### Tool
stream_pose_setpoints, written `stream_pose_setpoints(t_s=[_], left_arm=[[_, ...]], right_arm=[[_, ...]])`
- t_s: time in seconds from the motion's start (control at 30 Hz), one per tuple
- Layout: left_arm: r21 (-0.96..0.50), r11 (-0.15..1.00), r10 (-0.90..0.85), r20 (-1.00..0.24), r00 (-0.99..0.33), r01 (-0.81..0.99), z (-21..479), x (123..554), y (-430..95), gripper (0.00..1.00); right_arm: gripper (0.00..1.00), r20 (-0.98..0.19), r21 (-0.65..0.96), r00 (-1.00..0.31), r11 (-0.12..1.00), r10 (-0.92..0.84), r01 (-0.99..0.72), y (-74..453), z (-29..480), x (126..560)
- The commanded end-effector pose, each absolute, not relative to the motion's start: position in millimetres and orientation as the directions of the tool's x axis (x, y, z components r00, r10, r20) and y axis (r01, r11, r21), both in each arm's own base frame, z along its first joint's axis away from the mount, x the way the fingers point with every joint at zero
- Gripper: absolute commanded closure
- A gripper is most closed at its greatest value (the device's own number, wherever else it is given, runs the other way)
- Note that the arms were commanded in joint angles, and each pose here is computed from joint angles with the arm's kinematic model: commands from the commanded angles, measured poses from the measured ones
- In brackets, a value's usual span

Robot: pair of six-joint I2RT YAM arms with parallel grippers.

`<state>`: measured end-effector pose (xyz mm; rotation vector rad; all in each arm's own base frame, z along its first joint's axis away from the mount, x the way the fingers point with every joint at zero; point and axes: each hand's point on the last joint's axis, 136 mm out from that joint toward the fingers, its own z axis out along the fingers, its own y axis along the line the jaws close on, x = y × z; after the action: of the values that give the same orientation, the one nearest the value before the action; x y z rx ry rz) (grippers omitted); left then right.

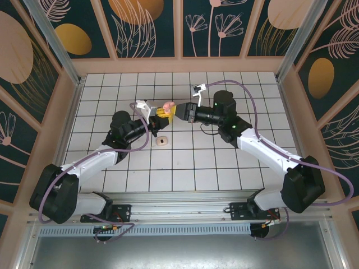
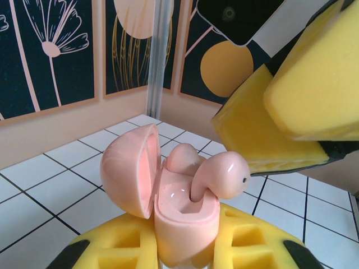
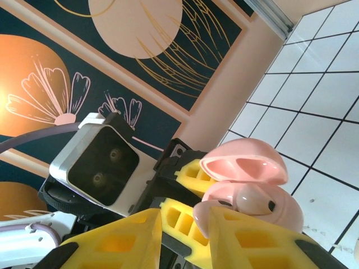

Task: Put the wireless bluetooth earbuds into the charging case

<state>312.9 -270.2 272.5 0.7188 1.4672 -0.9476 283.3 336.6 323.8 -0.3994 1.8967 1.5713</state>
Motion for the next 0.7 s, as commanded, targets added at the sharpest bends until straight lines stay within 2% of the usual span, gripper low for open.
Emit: stream_pose_setpoints(t_s=[0.0,0.67], left_arm=[[-0.122,0.460,-0.125,-0.990,-0.072,0.880,293,311,-270,0.91],[-0.116,0.459,-0.123,-0.990,-0.067,0.881,295,309,-270,0.91]], right_arm=[[0.72,-0.678,0.735,-0.714,0.190,0.176,-0.651,343,348,281],[0.73,-0.678,0.735,-0.717,0.189,0.164,-0.651,353,346,283]])
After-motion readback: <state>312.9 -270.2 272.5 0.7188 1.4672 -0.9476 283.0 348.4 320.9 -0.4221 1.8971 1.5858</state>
